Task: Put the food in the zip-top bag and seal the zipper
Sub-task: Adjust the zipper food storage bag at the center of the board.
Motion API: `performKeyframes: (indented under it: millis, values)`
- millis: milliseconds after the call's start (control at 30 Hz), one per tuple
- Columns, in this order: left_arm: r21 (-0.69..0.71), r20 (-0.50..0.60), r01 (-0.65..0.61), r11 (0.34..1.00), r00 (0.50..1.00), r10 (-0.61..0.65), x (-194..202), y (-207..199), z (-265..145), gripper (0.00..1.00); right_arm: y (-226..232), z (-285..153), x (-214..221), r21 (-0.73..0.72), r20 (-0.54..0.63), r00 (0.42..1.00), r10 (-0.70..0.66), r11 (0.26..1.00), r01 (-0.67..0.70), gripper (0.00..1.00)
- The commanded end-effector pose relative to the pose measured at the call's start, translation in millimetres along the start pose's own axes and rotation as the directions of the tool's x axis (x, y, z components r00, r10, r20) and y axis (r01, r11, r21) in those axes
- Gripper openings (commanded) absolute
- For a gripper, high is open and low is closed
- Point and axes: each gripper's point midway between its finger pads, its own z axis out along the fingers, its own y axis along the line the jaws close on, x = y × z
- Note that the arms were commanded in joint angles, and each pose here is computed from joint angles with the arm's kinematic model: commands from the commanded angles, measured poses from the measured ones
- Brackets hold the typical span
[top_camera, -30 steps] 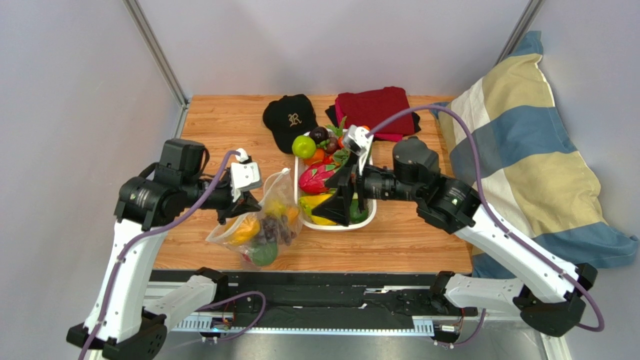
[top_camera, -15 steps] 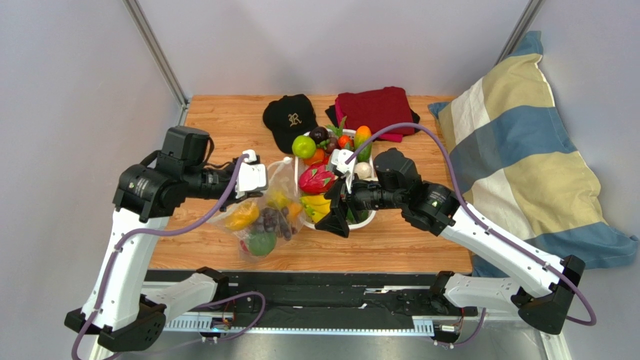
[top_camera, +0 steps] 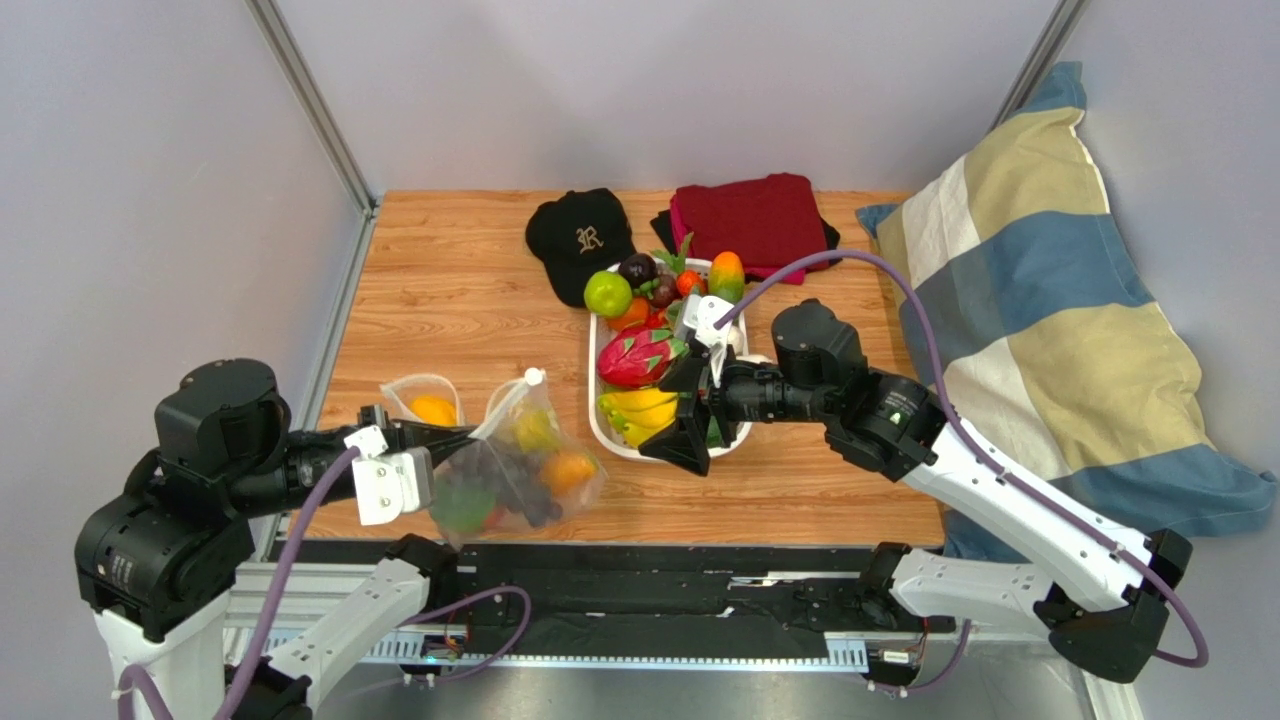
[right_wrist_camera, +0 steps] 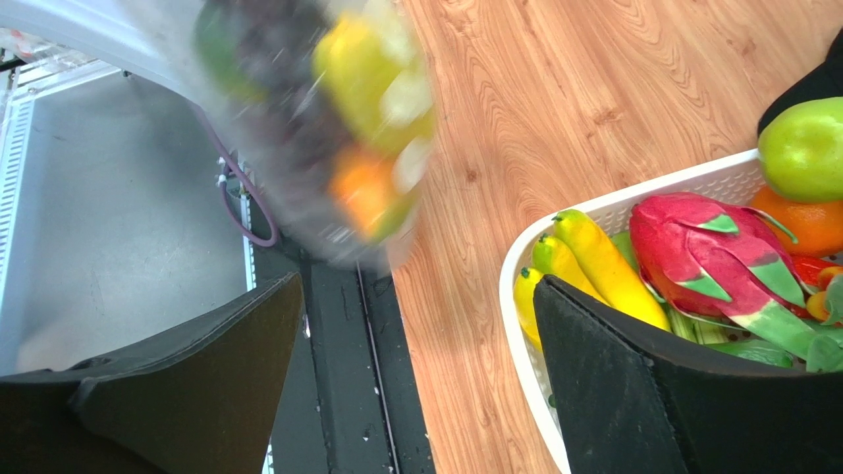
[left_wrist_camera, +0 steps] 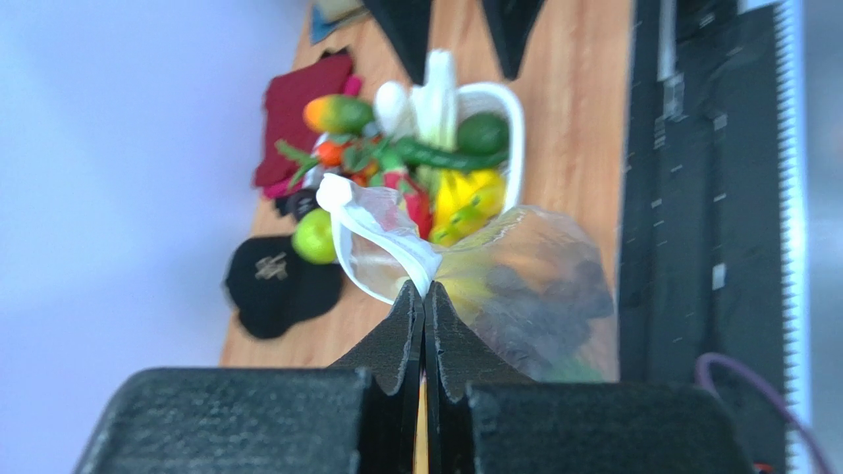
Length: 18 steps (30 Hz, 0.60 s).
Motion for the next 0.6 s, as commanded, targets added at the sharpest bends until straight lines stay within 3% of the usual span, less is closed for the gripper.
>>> performKeyframes:
  millis: [0,200,567]
  values:
    - [0.197,0.088,0.185,0.963,0.975,-0.205,-9.1,-22.6,23.3,0.0,2.2,-11.3,-5.6,0.023,0.016,1.0,-0.006,1.0,0.005,0.91]
    - [0.232,0.066,0.298,0.926,0.945,-0.32,13.4,-18.4,52.6,0.0,9.6,-16.1,13.0,-0.005,-0.035,0.999,0.028,1.0,-0.029,0.89]
    - [0.303,0.149,0.197,0.933,0.957,-0.25,20.0,-17.3,78.8,0.0,-13.5,1.9,41.8,0.03,-0.083,0.996,-0.043,0.999,0.045,0.82]
